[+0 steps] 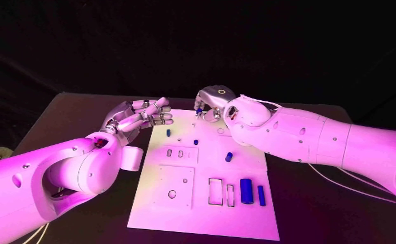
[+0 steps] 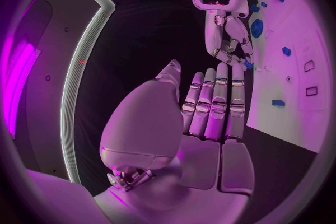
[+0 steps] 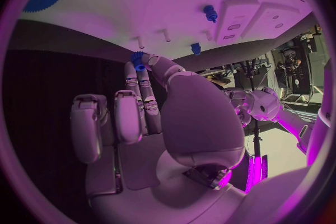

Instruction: Assemble the parts on the task board

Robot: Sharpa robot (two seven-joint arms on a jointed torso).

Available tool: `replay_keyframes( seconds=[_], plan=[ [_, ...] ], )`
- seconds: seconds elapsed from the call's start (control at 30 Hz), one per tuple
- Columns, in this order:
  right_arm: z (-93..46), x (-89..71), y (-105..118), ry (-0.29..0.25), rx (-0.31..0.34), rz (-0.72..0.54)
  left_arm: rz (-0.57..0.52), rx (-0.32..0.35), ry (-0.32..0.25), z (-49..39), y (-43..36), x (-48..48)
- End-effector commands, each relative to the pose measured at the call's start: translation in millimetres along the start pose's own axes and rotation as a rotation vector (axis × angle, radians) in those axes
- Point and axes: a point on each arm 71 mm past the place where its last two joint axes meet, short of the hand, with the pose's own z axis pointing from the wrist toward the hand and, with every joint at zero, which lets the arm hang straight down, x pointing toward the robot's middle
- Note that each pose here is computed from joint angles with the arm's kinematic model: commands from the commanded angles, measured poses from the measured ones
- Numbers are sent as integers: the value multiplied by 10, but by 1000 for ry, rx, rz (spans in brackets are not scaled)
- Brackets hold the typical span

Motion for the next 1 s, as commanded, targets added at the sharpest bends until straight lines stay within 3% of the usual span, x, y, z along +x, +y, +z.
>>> replay_keyframes(
  seconds=[0.03, 1.0],
  plan=[
    [7, 25, 19, 11, -9, 1, -11, 5, 23, 0, -16, 30],
    [72, 104, 27, 62, 4, 0, -12, 2, 28, 3, -23, 35]
  ],
)
